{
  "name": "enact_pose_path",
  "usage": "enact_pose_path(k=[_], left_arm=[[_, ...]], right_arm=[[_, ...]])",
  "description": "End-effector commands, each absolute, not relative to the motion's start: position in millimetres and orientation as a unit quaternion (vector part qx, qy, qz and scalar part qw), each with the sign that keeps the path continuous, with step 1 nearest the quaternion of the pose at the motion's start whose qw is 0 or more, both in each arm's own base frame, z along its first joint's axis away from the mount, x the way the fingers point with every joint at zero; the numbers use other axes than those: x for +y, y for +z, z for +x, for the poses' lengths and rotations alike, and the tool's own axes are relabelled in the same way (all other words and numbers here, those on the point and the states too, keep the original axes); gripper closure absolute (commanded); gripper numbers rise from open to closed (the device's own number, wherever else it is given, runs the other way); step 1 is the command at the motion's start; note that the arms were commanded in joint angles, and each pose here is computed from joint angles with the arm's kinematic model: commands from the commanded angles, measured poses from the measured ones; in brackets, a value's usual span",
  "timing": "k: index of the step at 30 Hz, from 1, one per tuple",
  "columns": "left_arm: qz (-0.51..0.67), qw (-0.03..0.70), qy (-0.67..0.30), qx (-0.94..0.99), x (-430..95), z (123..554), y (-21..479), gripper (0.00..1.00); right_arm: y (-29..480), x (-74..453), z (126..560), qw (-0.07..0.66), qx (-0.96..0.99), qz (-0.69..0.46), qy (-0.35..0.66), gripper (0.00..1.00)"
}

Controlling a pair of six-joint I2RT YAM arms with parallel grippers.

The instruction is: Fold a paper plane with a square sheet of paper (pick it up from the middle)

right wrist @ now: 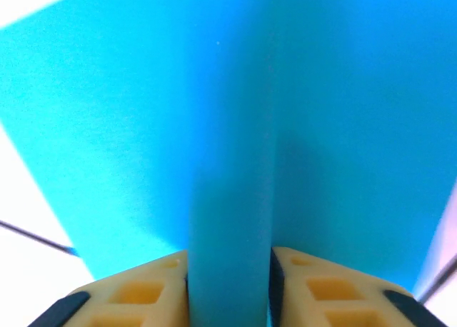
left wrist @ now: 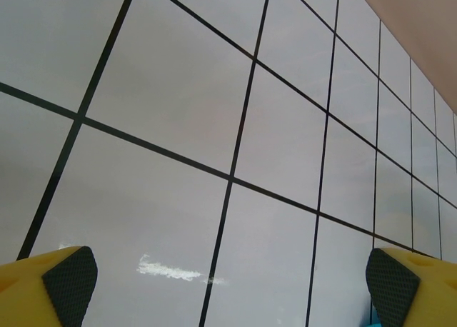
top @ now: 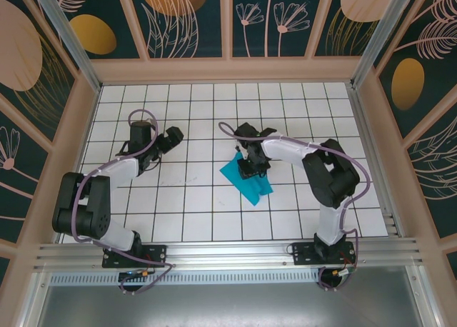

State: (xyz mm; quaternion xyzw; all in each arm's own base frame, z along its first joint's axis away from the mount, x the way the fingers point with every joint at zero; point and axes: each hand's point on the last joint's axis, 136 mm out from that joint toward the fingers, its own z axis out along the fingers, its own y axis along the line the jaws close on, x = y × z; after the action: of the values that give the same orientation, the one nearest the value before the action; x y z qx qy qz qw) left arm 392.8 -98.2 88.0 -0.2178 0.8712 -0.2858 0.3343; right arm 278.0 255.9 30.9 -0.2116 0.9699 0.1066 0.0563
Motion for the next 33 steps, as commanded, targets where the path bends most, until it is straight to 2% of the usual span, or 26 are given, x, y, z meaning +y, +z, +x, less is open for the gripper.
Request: enact_pose_path(k=[1, 4, 7, 11, 16, 22, 25, 30, 33], left_arm=[[-0.215, 0.333, -0.314, 0.863, -107, 386, 94, 0.01], [-0.225, 0.327, -0.333, 0.855, -110, 380, 95, 0.01], [-0.221, 0.329, -0.358, 0.846, -118, 376, 101, 0.01], [-0.205, 0.335, -0.379, 0.838, -129, 371, 109, 0.02], [-0.202, 0.328, -0.396, 0.834, -138, 369, 108, 0.02], [-0.198, 0.317, -0.405, 0.834, -148, 368, 105, 0.02], [-0.203, 0.308, -0.41, 0.834, -152, 366, 102, 0.02], [-0.194, 0.284, -0.437, 0.831, -168, 359, 100, 0.04], [-0.17, 0.268, -0.451, 0.834, -190, 353, 99, 0.09]], right_arm=[[92, 309, 287, 0.107, 0.933, -0.174, 0.296, 0.74], [129, 325, 294, 0.103, 0.875, -0.117, 0.459, 0.76], [132, 330, 298, 0.09, 0.851, -0.096, 0.509, 0.76], [95, 316, 315, 0.079, 0.882, -0.061, 0.461, 0.75], [62, 300, 327, 0.081, 0.912, -0.033, 0.402, 0.69], [47, 275, 337, 0.12, 0.946, -0.028, 0.301, 0.48], [46, 268, 337, 0.134, 0.952, -0.043, 0.27, 0.42], [47, 265, 338, 0.143, 0.951, -0.044, 0.271, 0.41], [54, 267, 339, 0.15, 0.941, -0.034, 0.301, 0.41]])
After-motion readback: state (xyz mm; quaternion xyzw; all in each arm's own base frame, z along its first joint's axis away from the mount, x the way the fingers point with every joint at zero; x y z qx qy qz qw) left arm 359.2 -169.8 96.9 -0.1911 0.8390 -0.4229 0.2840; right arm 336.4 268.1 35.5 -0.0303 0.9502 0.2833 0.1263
